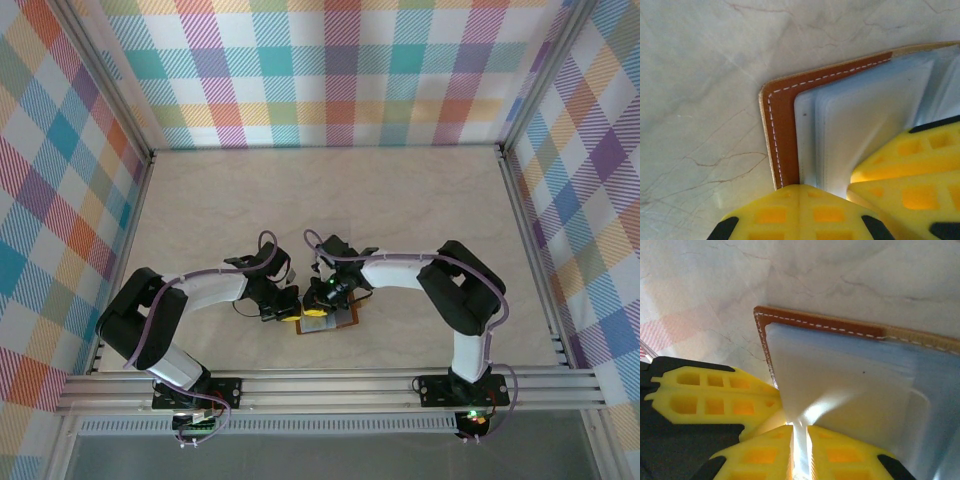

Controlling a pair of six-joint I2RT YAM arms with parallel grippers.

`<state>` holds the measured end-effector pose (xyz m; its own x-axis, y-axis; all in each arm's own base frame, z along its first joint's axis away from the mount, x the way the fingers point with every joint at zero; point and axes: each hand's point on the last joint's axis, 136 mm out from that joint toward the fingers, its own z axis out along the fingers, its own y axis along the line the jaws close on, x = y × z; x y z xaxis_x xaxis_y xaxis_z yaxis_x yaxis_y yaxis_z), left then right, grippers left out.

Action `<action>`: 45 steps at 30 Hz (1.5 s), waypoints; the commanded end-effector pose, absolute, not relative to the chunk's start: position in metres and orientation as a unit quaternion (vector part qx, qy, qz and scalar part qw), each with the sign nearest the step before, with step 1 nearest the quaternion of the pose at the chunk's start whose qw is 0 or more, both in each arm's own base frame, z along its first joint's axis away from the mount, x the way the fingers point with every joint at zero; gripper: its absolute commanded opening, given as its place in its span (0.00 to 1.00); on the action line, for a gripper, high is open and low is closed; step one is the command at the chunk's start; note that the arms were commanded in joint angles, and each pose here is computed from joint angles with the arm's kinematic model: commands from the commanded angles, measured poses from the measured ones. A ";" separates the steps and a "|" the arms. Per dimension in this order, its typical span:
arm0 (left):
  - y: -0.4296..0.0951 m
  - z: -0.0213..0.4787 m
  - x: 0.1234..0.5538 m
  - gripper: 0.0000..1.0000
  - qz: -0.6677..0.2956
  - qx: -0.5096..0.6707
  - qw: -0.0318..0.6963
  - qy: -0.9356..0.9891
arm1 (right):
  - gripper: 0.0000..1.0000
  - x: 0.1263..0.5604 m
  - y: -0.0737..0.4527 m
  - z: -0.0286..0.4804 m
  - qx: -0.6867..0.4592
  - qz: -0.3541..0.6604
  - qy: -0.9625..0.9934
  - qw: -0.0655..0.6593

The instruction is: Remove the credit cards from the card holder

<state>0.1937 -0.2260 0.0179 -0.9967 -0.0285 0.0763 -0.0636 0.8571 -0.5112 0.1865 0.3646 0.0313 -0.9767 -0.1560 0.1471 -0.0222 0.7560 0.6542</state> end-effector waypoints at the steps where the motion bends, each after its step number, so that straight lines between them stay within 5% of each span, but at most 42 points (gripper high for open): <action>1: -0.213 0.003 0.191 0.03 0.238 0.034 0.031 -0.970 | 0.18 0.186 0.356 0.023 0.050 -0.296 -0.949 0.094; 22: -0.209 0.000 0.191 0.04 0.233 0.030 0.039 -0.971 | 0.62 0.195 0.303 0.037 0.099 -0.075 -0.991 0.038; 45: -0.212 0.011 0.204 0.04 0.228 0.013 0.024 -0.973 | 0.60 0.203 0.249 0.035 0.092 0.026 -0.995 0.003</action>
